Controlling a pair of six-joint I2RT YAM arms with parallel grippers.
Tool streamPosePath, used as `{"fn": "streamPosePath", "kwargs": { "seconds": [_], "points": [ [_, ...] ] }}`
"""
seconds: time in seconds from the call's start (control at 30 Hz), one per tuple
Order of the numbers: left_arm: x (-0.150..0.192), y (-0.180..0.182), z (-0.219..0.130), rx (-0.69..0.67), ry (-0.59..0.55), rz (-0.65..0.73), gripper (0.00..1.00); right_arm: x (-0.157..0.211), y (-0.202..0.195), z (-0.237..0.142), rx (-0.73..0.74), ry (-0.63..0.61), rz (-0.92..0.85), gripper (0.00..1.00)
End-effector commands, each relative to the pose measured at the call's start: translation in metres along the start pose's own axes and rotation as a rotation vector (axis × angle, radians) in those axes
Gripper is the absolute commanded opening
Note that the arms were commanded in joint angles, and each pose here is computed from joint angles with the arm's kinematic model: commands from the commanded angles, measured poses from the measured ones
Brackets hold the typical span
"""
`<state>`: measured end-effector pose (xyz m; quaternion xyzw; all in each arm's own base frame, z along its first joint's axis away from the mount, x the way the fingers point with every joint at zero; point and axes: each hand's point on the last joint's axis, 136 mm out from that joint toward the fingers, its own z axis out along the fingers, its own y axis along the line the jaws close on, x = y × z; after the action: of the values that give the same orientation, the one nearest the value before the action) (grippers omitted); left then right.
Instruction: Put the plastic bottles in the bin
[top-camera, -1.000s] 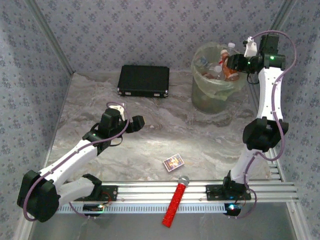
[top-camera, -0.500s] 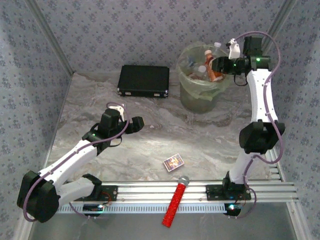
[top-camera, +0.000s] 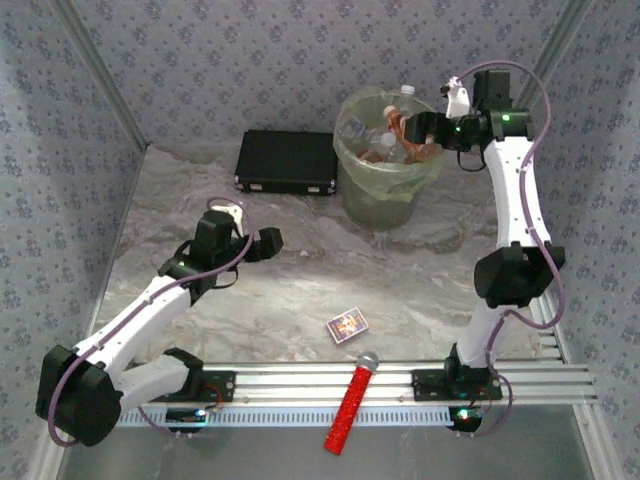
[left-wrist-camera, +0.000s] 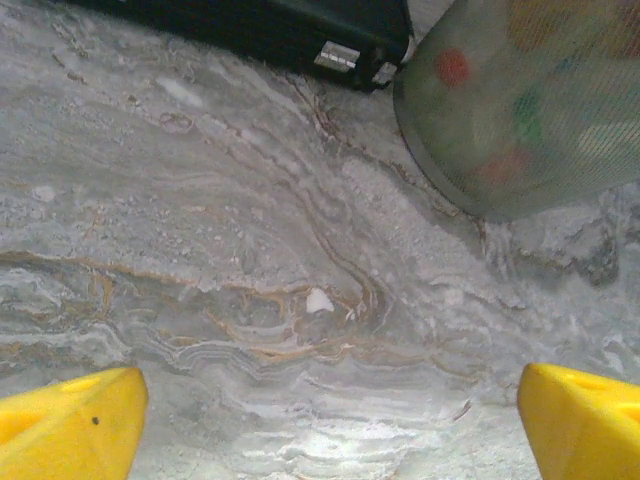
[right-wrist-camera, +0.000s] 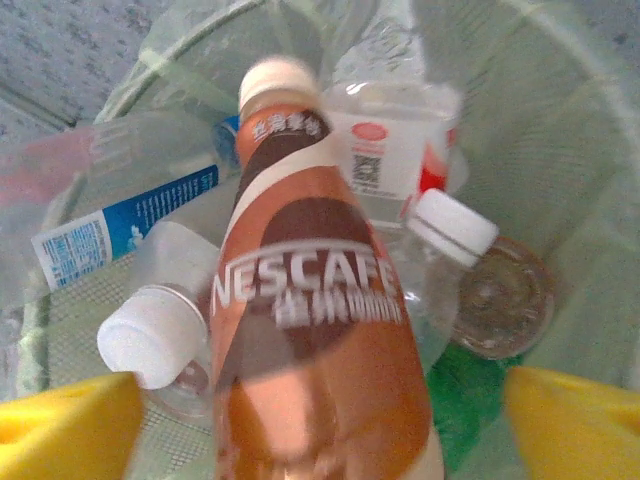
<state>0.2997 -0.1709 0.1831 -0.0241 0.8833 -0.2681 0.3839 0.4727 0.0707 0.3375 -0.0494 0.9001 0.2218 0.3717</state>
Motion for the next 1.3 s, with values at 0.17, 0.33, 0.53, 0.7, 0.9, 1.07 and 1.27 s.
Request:
{"fn": "streamPosePath", "kwargs": {
  "seconds": [0.17, 0.33, 0.53, 0.7, 0.9, 1.07, 1.27],
  "points": [
    [-0.037, 0.022, -0.022, -0.131, -0.077, 0.09, 1.0, -0.009, -0.036, -0.074, 0.161, -0.201, 0.013, 1.0],
    [-0.05, 0.082, -0.042, -0.415, -0.176, 0.103, 1.0, 0.033, -0.081, -0.079, 0.385, -0.27, 0.013, 1.0],
    [-0.052, 0.138, -0.069, -0.675, -0.272, 0.126, 1.0, 0.095, -0.124, -0.079, 0.538, -0.334, 0.088, 1.0],
    [-0.04, 0.181, -0.075, -0.806, -0.309, 0.134, 1.0, 0.161, -0.136, -0.042, 0.56, -0.254, 0.079, 1.0],
    [-0.036, 0.205, -0.06, -0.749, -0.377, 0.133, 1.0, 0.221, -0.139, 0.014, 0.594, -0.19, 0.008, 1.0],
    [-0.042, 0.226, -0.038, -0.72, -0.379, 0.139, 1.0, 0.228, -0.144, 0.038, 0.601, -0.228, -0.026, 1.0],
    [-0.05, 0.233, -0.017, -0.677, -0.398, 0.138, 1.0, 0.226, -0.141, 0.049, 0.613, -0.269, -0.115, 1.0]
  ]
}}
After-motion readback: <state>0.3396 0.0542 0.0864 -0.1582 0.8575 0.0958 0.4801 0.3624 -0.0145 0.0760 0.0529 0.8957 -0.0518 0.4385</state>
